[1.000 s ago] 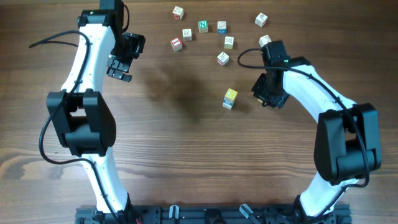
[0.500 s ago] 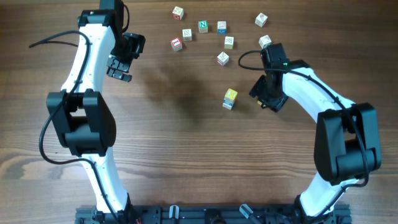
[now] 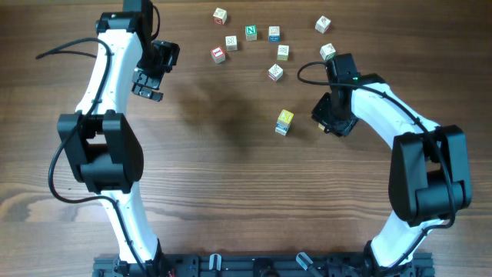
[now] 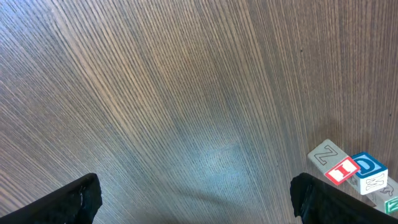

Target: Form a tower

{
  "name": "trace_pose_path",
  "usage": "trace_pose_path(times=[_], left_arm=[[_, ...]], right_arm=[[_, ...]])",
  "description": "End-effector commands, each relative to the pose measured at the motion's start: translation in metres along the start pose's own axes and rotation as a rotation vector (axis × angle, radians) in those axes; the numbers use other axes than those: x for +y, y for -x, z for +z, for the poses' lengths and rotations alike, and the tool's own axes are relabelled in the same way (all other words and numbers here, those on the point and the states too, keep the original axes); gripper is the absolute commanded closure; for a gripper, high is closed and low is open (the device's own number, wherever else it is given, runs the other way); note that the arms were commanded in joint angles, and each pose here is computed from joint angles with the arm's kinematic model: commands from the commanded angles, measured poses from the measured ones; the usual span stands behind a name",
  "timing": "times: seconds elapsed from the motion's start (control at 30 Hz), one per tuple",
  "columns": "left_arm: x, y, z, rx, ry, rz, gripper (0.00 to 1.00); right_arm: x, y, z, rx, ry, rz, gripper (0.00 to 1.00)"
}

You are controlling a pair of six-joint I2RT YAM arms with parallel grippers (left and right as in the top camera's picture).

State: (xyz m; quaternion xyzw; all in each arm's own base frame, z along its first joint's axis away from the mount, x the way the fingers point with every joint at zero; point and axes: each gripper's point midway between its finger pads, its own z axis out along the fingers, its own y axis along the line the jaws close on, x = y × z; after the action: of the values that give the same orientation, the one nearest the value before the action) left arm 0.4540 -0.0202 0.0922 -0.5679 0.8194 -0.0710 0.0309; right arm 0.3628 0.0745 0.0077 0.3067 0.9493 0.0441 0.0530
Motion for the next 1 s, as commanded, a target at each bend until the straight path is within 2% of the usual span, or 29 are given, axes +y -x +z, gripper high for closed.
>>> trace_pose_path(times=[0.0, 0.13, 0.3, 0.33, 0.4, 0.47, 0.53, 0.57, 0.83, 0.97], left_arm=[[0.0, 0.002, -0.012, -0.018, -0.02, 0.01, 0.0], [0.0, 0.002, -0.012, -0.018, -0.02, 0.01, 0.0], [0.0, 0.002, -0.012, -0.018, -0.02, 0.01, 0.0], [0.0, 0.002, -0.012, -0.018, -0.02, 0.01, 0.0], [0.0, 0.002, -0.012, -0.018, -0.02, 0.01, 0.0], [0.0, 0.002, -0.012, -0.018, -0.02, 0.01, 0.0], [0.0, 0.002, -0.012, -0.018, -0.02, 0.01, 0.0], [0.0, 0.002, -0.012, -0.018, -0.02, 0.01, 0.0], [0.0, 0.002, -0.012, -0.018, -0.02, 0.01, 0.0], [0.0, 0.002, -0.012, -0.018, -0.019, 0.01, 0.0]], right_arm=[[-0.002, -0.004, 0.006, 0.028, -0.01, -0.026, 0.0], [0.004, 0.001, -0.02, 0.053, -0.029, -0.135, 0.0], [0.009, 0.025, -0.059, 0.029, -0.025, -0.349, 0.0], [0.009, 0.029, -0.061, 0.021, -0.024, -0.42, 0.0], [0.007, 0.032, -0.062, 0.021, -0.019, -0.767, 0.0], [0.007, 0.023, -0.062, 0.063, 0.012, -1.021, 0.0], [0.022, 0.007, -0.063, 0.091, 0.151, -1.18, 0.0], [0.02, 0.006, -0.061, 0.092, 0.148, -1.229, 0.0], [0.004, 0.014, -0.036, 0.072, 0.054, -1.286, 0.0], [-0.003, 0.002, -0.013, 0.155, 0.072, -1.338, 0.0]])
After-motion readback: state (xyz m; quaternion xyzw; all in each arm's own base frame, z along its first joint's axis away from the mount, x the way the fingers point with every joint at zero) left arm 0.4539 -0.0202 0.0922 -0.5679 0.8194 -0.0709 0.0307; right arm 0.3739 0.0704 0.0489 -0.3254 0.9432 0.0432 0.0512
